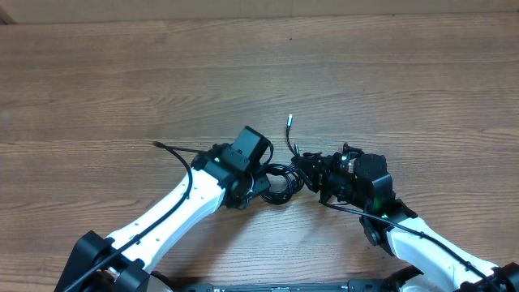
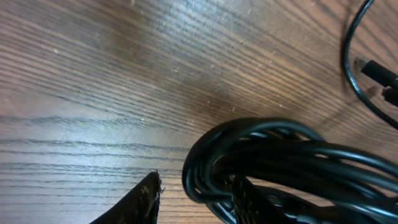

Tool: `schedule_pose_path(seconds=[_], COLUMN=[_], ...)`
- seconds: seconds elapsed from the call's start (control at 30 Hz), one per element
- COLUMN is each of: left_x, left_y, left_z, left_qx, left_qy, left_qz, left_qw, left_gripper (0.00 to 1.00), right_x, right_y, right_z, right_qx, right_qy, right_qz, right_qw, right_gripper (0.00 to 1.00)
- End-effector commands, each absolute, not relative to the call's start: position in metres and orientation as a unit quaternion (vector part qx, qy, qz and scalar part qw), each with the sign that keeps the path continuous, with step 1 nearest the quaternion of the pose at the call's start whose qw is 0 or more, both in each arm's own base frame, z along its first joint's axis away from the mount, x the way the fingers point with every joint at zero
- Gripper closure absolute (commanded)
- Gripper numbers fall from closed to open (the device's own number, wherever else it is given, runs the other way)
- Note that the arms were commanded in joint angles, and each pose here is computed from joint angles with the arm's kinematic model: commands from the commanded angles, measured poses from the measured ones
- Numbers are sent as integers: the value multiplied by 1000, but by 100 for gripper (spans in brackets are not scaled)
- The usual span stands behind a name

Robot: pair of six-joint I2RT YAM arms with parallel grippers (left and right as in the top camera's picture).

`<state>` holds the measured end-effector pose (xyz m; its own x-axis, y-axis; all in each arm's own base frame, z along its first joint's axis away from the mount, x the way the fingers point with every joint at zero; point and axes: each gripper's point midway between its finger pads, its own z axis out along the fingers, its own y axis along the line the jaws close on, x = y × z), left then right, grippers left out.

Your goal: Untangle cables

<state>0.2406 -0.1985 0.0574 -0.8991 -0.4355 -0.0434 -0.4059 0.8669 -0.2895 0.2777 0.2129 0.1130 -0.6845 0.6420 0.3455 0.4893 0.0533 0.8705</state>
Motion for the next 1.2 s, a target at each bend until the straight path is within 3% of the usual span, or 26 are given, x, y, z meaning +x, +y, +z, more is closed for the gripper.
schedule_pose_path(seconds=[0.0,0.07,0.13,0.27,0.4,0.7,0.9,1.17], left_x=[234,235,237,240,241,257,259,259], left_y=[-199,-198,-196,-193,-192,-180,-177,-177], left_z=[48,48,48,48,48,49,49,49], left_qx=[-235,-235,-237,-241,-242,-271,-303,-336], left_qy=[961,961,961,960,960,950,941,930], left_qz=[-139,-136,-131,-125,-123,-123,-124,-127], left_qw=[48,50,58,67,70,89,86,82], left_gripper=[64,68,83,96,96,95,96,95], right_x=[278,278,278,276,276,260,255,242], right_y=[218,218,218,220,220,213,211,206], right_z=[122,122,122,123,123,89,82,63], right_qx=[379,379,380,376,375,415,413,436], right_qy=[720,720,720,721,721,744,755,765], right_qz=[577,577,578,579,579,523,510,473], right_qw=[64,64,62,57,56,12,9,-18], right_gripper=[96,96,96,96,95,81,53,36])
